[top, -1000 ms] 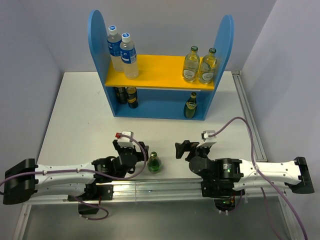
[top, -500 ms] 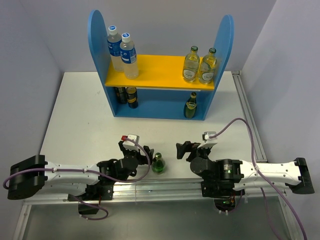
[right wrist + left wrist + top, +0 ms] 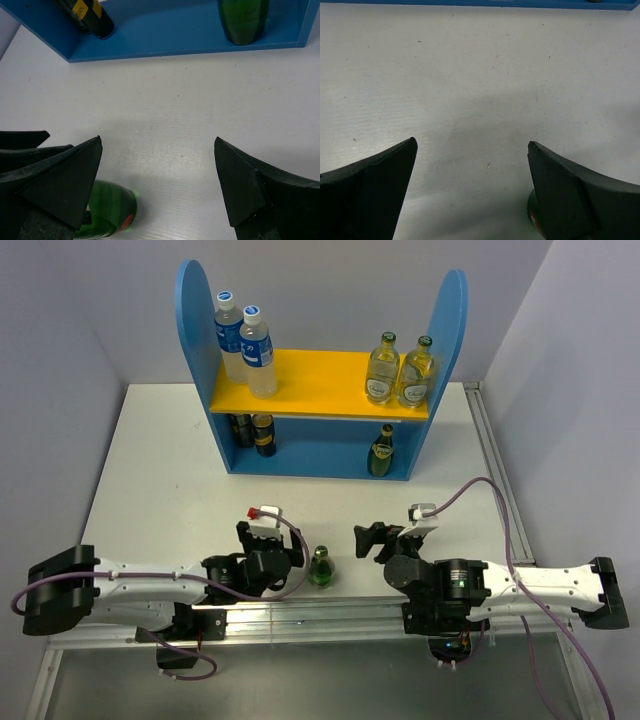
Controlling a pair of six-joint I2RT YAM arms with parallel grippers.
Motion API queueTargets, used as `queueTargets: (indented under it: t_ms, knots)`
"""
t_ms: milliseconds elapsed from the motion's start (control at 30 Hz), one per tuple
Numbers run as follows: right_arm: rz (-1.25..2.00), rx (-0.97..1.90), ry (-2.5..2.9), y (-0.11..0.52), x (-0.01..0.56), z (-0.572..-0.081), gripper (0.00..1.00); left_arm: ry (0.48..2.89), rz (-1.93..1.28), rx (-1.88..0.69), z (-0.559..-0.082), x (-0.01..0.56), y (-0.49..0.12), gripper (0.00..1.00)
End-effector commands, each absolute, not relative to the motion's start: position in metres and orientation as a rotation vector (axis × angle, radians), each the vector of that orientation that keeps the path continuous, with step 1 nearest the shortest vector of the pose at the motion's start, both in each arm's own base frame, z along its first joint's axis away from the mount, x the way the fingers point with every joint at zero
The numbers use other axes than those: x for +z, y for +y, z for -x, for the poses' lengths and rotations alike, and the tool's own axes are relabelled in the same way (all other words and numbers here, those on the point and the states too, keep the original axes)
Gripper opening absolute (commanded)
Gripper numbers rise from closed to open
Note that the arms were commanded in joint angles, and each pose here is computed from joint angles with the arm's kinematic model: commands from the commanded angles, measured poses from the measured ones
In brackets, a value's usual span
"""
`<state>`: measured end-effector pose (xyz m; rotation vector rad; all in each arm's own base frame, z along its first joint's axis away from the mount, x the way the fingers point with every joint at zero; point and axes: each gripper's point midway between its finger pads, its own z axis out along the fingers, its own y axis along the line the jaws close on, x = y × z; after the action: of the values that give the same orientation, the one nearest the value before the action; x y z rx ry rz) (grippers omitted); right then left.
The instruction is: Place and organize the beverage onto the shelf
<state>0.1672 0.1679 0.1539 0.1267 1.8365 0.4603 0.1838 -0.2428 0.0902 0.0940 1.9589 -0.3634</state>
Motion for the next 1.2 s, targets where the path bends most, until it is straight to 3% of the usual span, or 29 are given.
queueTargets:
  t_ms: [0, 267, 600, 967, 1167]
  knots:
    - [-0.176, 0.460, 1.798, 0.162, 0.160, -0.170, 1.00, 2.001, 0.003, -0.318, -0.180, 0.099, -0.224, 0.99]
    - [-0.194, 0.455, 1.796, 0.159, 0.160, -0.171, 1.00, 2.133, 0.045, -0.306, -0.143, 0.096, -0.225, 0.99]
    - [-0.213, 0.471, 1.785, 0.154, 0.161, -0.170, 1.00, 2.193, -0.180, -0.215, -0.072, 0.070, -0.245, 0.99]
    - [-0.213, 0.471, 1.783, 0.154, 0.161, -0.171, 1.00, 1.939, -0.301, -0.648, -0.077, 0.102, -0.323, 0.99]
    - [-0.211, 0.461, 1.785, 0.153, 0.159, -0.171, 1.00, 1.889, -0.364, -0.695, -0.103, 0.095, -0.332, 0.99]
